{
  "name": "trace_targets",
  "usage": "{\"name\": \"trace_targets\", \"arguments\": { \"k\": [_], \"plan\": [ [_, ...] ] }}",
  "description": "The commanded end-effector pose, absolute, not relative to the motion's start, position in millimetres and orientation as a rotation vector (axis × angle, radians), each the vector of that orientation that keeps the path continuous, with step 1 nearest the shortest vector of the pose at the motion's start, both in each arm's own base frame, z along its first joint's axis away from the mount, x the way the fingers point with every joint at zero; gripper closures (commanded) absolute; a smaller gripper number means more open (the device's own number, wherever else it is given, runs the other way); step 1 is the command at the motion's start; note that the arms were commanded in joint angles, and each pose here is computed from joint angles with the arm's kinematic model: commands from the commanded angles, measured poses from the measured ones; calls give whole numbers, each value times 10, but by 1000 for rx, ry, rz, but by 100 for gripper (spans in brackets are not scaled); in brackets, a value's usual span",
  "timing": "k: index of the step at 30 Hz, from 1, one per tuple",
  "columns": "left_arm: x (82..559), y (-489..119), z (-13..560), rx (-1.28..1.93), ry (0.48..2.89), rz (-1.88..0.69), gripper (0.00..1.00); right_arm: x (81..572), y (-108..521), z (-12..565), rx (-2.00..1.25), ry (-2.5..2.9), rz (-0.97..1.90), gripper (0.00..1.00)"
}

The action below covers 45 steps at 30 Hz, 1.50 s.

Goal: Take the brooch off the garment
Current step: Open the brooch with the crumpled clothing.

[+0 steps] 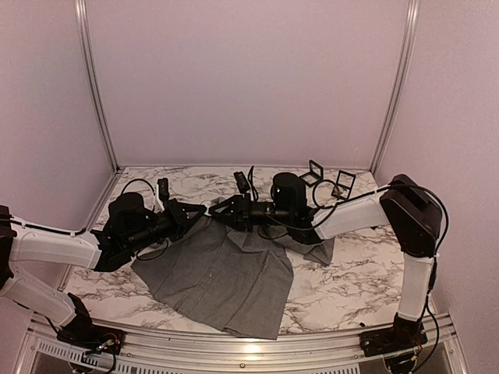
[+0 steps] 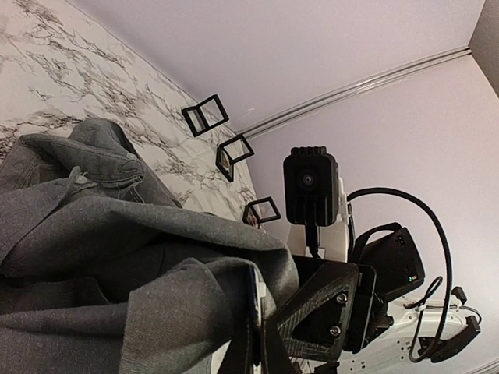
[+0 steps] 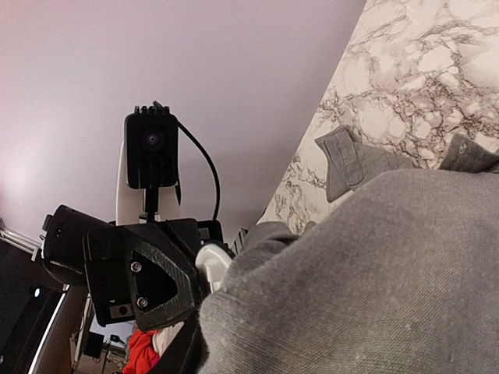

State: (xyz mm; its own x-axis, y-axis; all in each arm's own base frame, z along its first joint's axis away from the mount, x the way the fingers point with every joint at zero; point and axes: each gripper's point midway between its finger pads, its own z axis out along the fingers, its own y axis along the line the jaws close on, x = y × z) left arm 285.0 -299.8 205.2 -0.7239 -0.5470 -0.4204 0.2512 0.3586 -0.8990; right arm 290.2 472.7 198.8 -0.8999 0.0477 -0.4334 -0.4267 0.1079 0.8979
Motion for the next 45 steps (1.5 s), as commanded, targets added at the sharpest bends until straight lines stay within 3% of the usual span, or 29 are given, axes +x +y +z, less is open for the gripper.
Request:
{"name": "trace_targets", "arguments": {
  "k": [1,12,27,45],
  "plan": [
    [2811,-3040,2197,-207,1850,-1469,100,3004,4678,2067,-313,1987,1889,68],
    [2760,-3103,2227,-150,1840,-1478,100,3030,4651,2115,-288,1958,1933,71],
    [2677,-3172,2414,20,1780,-1431,100,2966,4650,2086,-314,1966,1971,87],
    [2659,-3292,2420,105,1790,-1429,100,2871,4673,2024,-422,1995,1958,87]
  ]
}}
